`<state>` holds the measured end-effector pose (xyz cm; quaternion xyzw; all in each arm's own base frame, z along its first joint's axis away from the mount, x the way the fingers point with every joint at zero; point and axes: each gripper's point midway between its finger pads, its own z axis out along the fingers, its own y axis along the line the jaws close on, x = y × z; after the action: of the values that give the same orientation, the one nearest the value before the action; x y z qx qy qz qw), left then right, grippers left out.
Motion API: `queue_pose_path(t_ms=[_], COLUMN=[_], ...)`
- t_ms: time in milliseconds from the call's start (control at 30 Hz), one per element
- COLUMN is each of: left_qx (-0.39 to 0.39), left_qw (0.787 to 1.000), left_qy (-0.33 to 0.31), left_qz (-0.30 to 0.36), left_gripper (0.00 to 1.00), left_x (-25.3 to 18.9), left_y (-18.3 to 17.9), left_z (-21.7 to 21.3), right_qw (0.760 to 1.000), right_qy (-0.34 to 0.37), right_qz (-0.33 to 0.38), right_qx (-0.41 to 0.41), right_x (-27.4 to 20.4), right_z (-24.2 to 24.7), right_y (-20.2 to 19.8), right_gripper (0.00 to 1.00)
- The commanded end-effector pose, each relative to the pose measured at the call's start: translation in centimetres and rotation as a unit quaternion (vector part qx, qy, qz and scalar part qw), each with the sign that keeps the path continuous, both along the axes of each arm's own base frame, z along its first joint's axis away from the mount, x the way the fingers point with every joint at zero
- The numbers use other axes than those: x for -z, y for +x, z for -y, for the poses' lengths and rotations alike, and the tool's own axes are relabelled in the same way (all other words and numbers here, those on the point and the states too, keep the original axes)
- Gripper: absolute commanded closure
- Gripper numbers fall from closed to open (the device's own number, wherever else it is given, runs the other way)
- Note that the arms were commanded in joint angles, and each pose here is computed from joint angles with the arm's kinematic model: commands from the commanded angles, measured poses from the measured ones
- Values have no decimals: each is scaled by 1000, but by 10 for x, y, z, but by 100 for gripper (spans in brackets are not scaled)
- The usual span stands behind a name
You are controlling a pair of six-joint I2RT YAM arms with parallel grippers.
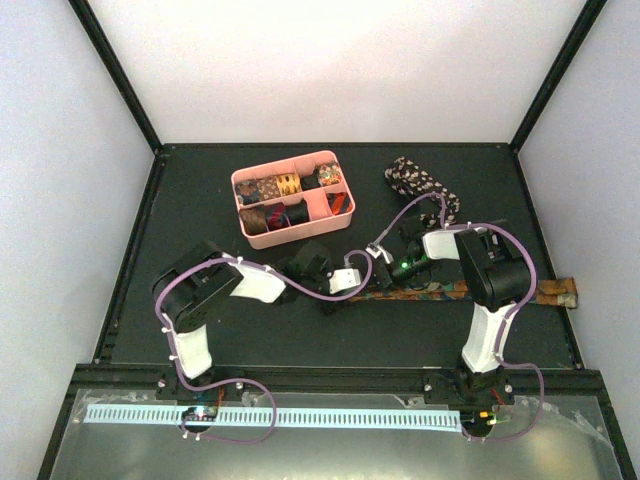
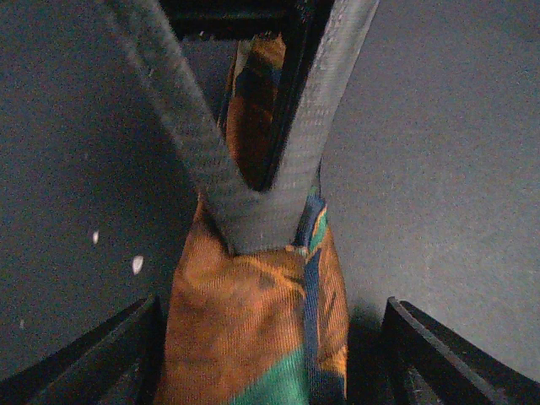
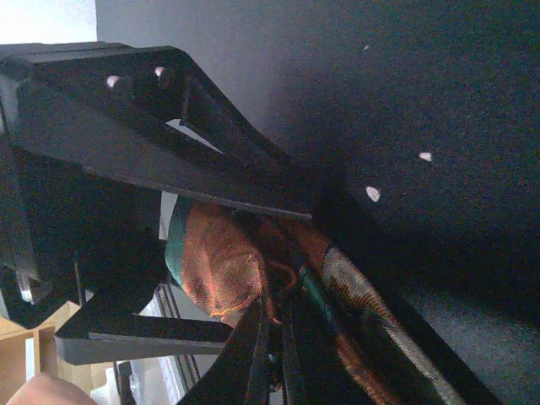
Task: Roll the ties
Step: Roll the tie at the center of the board.
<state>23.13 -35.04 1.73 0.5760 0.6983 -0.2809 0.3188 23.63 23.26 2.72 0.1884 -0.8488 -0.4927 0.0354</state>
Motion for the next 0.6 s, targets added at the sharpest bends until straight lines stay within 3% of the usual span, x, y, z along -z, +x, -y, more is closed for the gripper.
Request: queue_pose_path(t_ms=[0,200,400,467,567], left_qx=[47,47,50,45,28], left_qw=[999,998,998,998,999], left_qy=[22,46,45,36,-25], left_qz=[-17,2,13,14,1], left_gripper=[38,61,66,60,38], left_x=[10,13,11,7,-8], left_y=[-11,-11,-1,2,4], left_z=[4,-16,-19,-19,-18], right_qw=[1000,1000,1000,1000,999], right_qy=[10,9,-22,-28,-39], right_qz=[2,-2,-9,-14,-18], right_qx=[-1,-3,0,3,6], right_x=[-3,-5,11,16,23], right_z=[0,2,7,8,9], right_y=[-1,-5,-6,-6,-5], right_gripper=[98,98,98,98,98])
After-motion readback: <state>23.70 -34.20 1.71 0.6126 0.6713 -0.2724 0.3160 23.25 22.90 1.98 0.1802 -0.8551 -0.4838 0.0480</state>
